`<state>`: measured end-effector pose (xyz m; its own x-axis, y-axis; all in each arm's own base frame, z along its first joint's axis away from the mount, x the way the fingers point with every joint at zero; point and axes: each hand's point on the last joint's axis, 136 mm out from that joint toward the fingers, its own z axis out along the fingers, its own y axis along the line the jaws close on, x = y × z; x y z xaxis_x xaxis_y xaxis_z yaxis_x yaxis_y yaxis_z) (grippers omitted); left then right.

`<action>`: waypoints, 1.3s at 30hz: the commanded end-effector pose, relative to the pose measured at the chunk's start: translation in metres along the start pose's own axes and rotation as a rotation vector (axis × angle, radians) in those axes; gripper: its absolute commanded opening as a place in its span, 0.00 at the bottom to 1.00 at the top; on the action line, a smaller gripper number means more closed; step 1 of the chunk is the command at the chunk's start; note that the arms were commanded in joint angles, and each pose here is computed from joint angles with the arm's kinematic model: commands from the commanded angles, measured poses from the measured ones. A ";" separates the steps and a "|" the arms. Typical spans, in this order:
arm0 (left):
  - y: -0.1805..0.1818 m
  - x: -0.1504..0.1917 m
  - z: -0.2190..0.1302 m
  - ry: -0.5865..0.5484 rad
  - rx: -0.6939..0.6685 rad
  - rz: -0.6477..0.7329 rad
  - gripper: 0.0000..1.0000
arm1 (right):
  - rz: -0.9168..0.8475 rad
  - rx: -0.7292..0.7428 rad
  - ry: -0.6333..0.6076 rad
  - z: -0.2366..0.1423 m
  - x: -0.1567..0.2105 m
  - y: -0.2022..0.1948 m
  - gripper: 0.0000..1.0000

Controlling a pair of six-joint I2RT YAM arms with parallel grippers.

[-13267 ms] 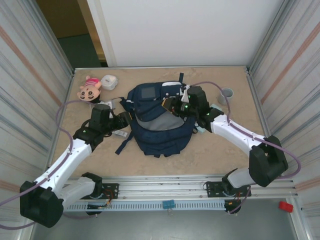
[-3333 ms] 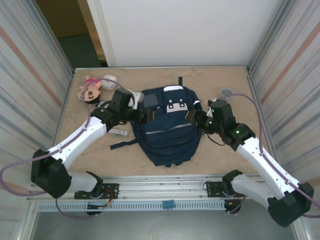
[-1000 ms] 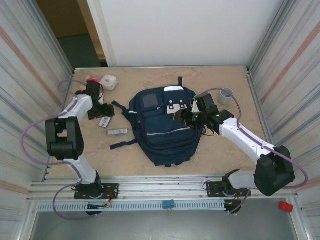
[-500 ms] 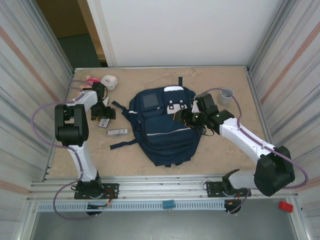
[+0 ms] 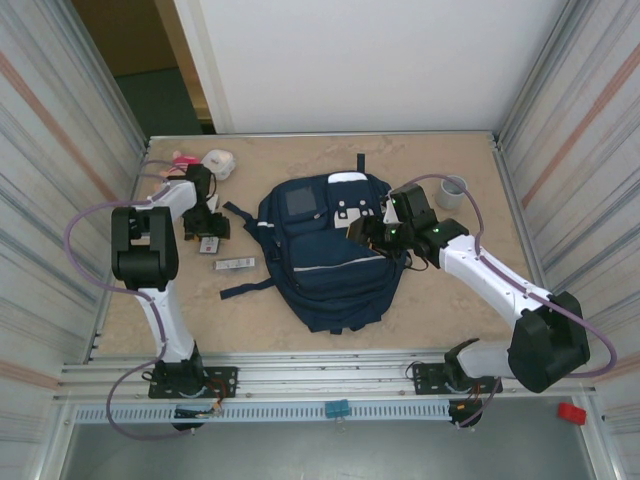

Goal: Pack books, pencil case, and school supplies into a backpack

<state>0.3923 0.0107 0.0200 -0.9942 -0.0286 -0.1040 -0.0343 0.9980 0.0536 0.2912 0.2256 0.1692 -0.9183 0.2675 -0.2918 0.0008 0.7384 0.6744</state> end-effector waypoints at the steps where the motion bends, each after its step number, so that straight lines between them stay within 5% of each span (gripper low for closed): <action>1: 0.014 0.005 0.017 0.040 -0.081 -0.009 0.70 | -0.037 -0.025 -0.016 -0.007 -0.004 0.011 0.60; 7: 0.012 0.009 0.013 0.031 -0.074 -0.021 0.55 | -0.039 -0.024 -0.024 -0.011 -0.004 0.011 0.60; 14: 0.003 0.007 -0.038 -0.109 0.011 -0.100 0.51 | -0.070 -0.055 -0.047 -0.015 -0.004 0.022 0.60; 24: -0.064 0.027 -0.133 -0.356 0.477 -0.341 0.51 | -0.287 -0.186 -0.075 0.003 0.017 0.075 0.60; 39: -0.141 0.081 -0.164 -0.318 0.958 -0.682 0.49 | -0.496 -0.297 0.035 0.082 0.072 0.136 0.57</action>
<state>0.2965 -0.1281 0.1471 -0.7698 -0.6175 -0.1617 -0.2993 0.5729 -0.7630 0.2505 0.3787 0.1652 -0.8447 -0.0892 -0.5278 -0.4662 0.6072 0.6434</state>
